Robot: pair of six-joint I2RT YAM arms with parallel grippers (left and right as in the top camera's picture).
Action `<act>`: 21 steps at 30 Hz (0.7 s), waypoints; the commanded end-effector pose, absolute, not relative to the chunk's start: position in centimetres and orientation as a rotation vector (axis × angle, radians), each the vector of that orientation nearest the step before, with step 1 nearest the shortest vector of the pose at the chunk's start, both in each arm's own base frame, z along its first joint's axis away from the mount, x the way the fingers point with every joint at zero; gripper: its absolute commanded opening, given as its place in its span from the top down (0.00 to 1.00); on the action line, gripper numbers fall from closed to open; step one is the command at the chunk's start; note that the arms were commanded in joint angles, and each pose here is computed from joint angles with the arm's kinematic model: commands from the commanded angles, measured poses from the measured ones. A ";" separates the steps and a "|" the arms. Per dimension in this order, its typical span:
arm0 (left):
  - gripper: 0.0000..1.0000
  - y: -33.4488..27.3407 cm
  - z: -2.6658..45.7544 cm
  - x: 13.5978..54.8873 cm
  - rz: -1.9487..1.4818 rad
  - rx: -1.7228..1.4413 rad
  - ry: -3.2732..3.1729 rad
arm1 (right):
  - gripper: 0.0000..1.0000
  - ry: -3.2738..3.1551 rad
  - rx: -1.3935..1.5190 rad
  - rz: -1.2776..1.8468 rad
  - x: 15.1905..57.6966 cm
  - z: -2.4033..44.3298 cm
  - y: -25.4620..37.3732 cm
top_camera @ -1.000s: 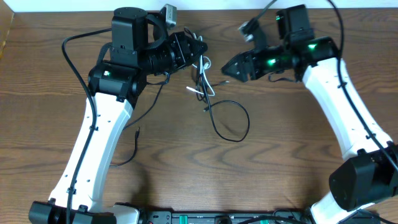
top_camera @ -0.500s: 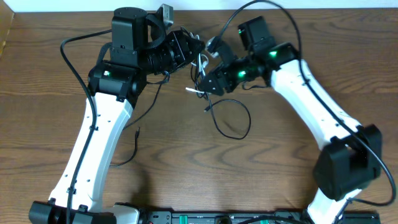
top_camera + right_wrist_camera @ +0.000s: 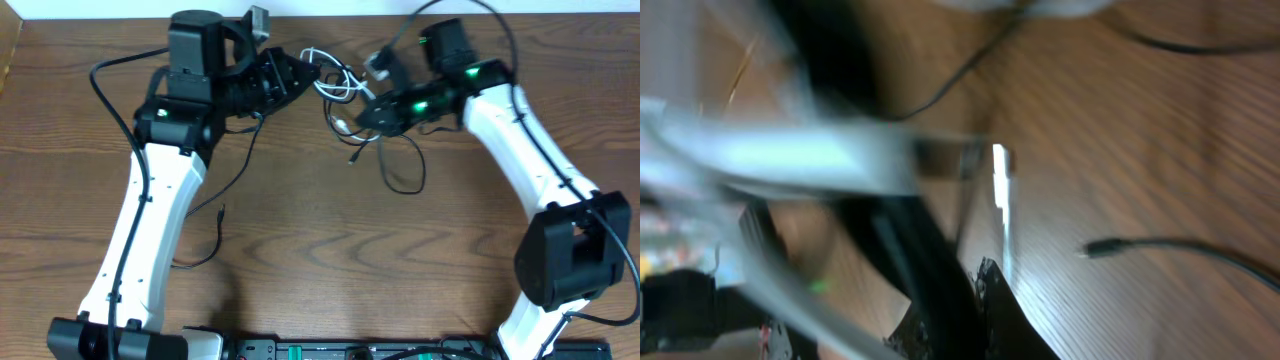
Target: Untangle cables
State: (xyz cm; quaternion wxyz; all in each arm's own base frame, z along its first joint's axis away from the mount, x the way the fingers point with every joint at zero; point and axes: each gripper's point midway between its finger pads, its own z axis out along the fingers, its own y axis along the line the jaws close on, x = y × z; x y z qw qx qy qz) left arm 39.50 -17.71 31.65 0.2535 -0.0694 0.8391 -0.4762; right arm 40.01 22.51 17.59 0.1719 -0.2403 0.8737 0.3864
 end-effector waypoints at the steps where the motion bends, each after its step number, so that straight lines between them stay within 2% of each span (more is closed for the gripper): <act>1: 0.93 -15.2 34.0 39.0 -1.350 -0.094 2.205 | 0.99 2.630 -0.399 0.897 42.2 15.7 16.3; 7: 0.93 -11.7 34.4 38.0 -1.447 -0.081 2.176 | 0.99 2.733 -0.171 0.749 42.8 13.9 12.5; 14: 0.93 -8.6 35.2 37.1 -1.517 -0.072 2.117 | 0.99 2.836 0.252 0.419 43.1 11.7 6.1; 21: 0.92 -7.4 35.0 37.2 -1.491 -0.102 2.113 | 0.99 2.840 0.379 0.398 42.9 11.4 3.1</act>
